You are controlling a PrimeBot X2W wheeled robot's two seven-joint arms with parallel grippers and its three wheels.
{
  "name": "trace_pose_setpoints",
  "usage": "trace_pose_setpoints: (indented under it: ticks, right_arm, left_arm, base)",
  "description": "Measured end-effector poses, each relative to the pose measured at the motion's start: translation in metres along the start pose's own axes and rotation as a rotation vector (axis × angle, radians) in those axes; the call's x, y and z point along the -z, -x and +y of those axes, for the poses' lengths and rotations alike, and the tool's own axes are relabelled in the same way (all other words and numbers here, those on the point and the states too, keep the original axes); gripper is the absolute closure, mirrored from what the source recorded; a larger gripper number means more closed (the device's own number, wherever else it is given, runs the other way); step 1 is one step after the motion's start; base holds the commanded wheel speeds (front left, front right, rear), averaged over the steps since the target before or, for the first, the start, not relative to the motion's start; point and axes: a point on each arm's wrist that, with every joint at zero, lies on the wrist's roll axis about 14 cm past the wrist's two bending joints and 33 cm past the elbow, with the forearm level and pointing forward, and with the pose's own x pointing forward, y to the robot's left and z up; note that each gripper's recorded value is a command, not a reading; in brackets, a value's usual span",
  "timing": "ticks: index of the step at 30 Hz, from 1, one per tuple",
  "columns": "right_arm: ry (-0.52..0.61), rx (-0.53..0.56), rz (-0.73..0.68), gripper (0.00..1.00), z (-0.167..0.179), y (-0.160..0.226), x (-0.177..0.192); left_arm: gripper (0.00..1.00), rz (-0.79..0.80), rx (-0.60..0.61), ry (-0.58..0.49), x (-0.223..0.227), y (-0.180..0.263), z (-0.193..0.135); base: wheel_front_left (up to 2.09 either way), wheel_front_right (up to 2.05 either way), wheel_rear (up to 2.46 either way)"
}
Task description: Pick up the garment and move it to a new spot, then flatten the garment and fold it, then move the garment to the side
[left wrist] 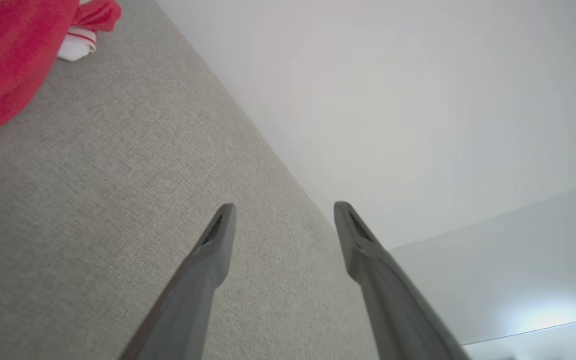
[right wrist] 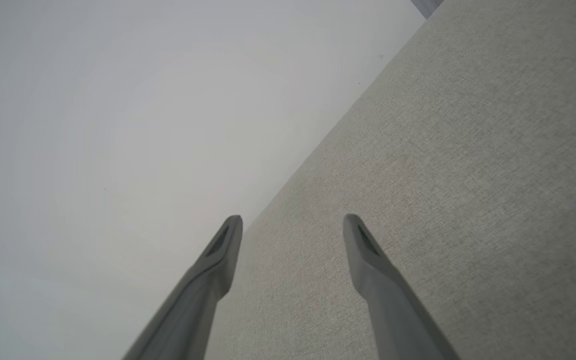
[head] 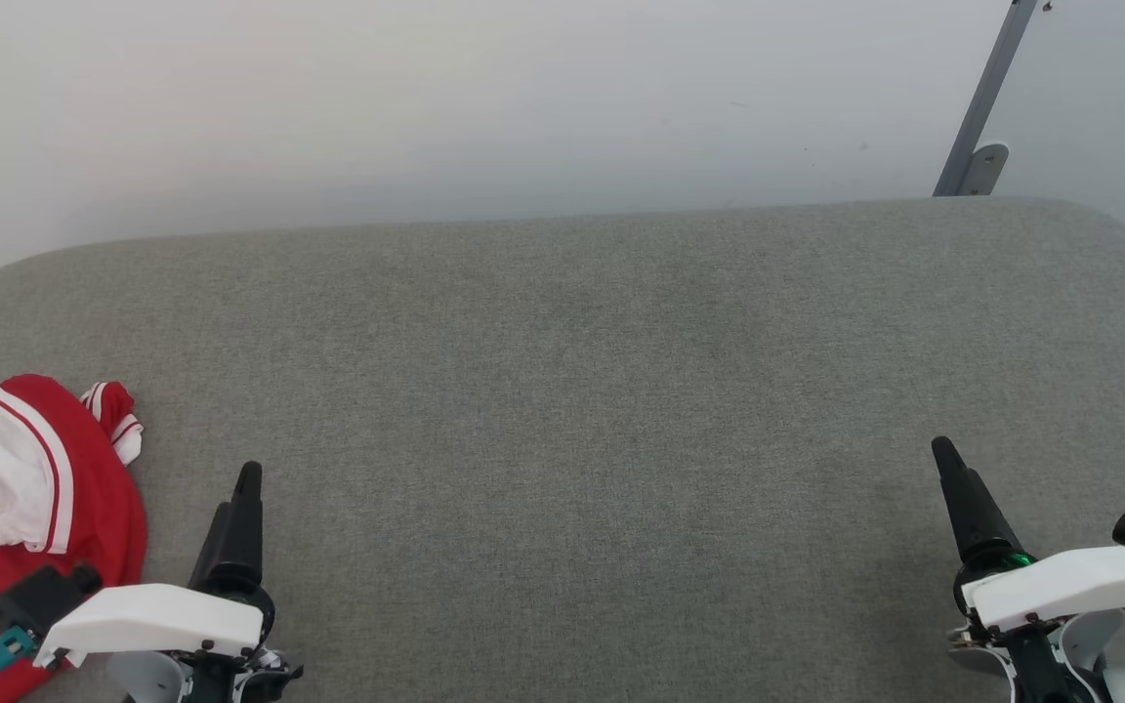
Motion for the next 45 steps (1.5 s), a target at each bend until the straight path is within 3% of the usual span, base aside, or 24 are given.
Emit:
trace_pose_setpoints:
  ticks: [7,8,9,45]
  right_arm:
    - [0.105,-0.011,-0.003,0.0,0.003,0.0,-0.004]
    - [0.262,-0.021,-0.012,0.0,0.008,-0.001,-0.011]
    - [0.275,-0.021,-0.012,0.0,0.008,-0.001,-0.011]
    - [0.657,-0.057,-0.026,0.0,0.021,0.002,-0.017]
  left_arm:
    - [0.0,-0.027,0.019,-0.12,-0.006,0.0,-0.006]
    - [0.0,-0.078,0.057,-0.272,-0.014,-0.001,-0.014]
    - [0.0,-0.08,0.061,-0.289,-0.014,-0.001,-0.015]
    - [0.0,-0.17,0.168,-0.702,-0.02,0.008,-0.036]
  base:
    - [0.0,0.0,0.0]
    - [0.0,0.0,0.0]
    - [0.0,0.0,0.0]
    - [0.0,0.0,0.0]
